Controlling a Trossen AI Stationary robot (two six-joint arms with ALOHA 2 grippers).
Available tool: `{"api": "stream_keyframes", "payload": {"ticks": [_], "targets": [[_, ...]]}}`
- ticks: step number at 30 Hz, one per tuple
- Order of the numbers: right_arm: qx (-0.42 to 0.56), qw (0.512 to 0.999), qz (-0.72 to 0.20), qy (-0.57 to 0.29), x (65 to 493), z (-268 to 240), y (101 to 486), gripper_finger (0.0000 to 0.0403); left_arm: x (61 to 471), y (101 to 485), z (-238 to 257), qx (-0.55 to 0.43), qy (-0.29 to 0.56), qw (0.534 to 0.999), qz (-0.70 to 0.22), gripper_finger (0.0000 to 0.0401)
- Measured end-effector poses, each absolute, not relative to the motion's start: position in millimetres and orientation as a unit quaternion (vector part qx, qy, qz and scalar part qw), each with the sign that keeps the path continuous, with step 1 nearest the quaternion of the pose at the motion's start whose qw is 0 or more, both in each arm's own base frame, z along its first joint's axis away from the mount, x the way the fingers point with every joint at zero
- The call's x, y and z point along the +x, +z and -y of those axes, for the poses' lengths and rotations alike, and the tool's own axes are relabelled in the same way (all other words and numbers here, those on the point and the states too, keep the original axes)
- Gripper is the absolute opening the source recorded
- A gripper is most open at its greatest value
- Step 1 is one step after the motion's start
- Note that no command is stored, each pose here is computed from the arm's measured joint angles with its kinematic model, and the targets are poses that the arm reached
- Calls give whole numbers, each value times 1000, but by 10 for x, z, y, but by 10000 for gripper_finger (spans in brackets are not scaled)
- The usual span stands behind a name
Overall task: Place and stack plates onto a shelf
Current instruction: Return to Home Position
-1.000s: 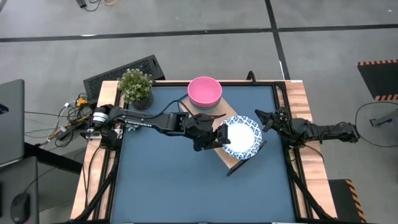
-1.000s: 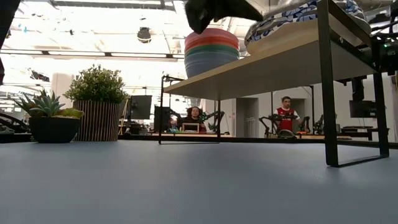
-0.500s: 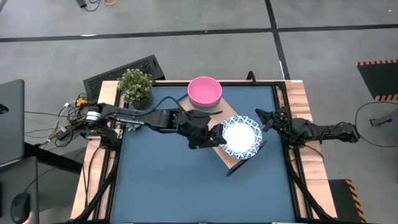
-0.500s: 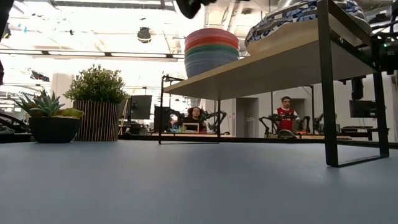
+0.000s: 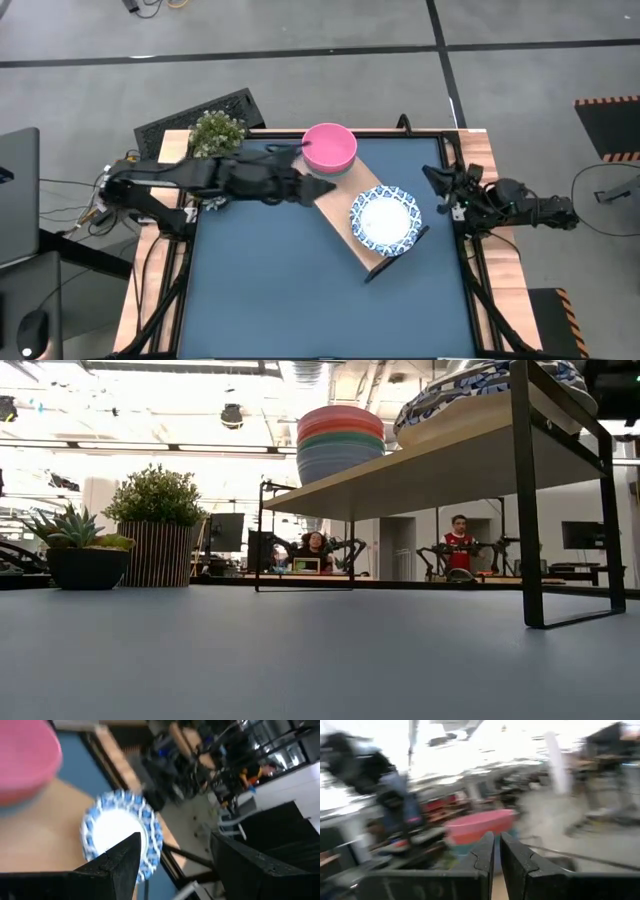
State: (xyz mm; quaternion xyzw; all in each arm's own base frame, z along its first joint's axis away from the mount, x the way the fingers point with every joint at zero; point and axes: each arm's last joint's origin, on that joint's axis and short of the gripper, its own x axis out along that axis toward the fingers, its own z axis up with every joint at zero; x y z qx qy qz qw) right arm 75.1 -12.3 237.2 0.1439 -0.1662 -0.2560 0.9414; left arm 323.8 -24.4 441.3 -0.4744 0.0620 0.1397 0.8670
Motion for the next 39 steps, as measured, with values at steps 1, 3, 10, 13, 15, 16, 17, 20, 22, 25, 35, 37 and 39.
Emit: {"api": "stream_keyframes", "payload": {"ticks": [1,3,10,13,15,16,17,20,22,25,35,37,39], "targets": [[137,949,168,-230,748,110,2401,58,3157,4475,247,-461,146,874,-51,221],[136,961,165,-176,759,81,2409,58,3024,4555,255,-441,167,881,-35,221],[203,974,80,-53,814,-30,2258,58,2644,4673,318,-394,234,888,-24,221],[209,975,68,-28,814,-72,2244,58,2557,4667,333,-388,258,884,-28,221],[209,975,67,-30,814,-86,2243,58,2537,4650,337,-388,272,880,-29,221],[209,975,65,-36,814,-88,2238,58,2532,4637,336,-387,278,879,-33,221],[208,975,59,-44,815,-90,2226,58,2531,4625,333,-386,282,877,-36,221],[206,976,17,-64,830,-96,2141,58,2528,4595,333,-387,289,874,-46,221],[214,974,-10,-74,838,-99,2085,58,2530,4581,333,-388,292,873,-50,221],[215,973,-16,-78,856,-103,2072,58,2530,4565,333,-385,295,873,-56,221],[183,977,69,-86,849,-87,2248,58,2524,4560,331,-369,296,878,-63,221],[178,977,81,-88,846,-85,2273,58,2520,4551,331,-354,297,884,-72,221],[171,977,92,-88,840,-83,2295,58,2509,4533,347,-333,297,891,-87,221]]}}
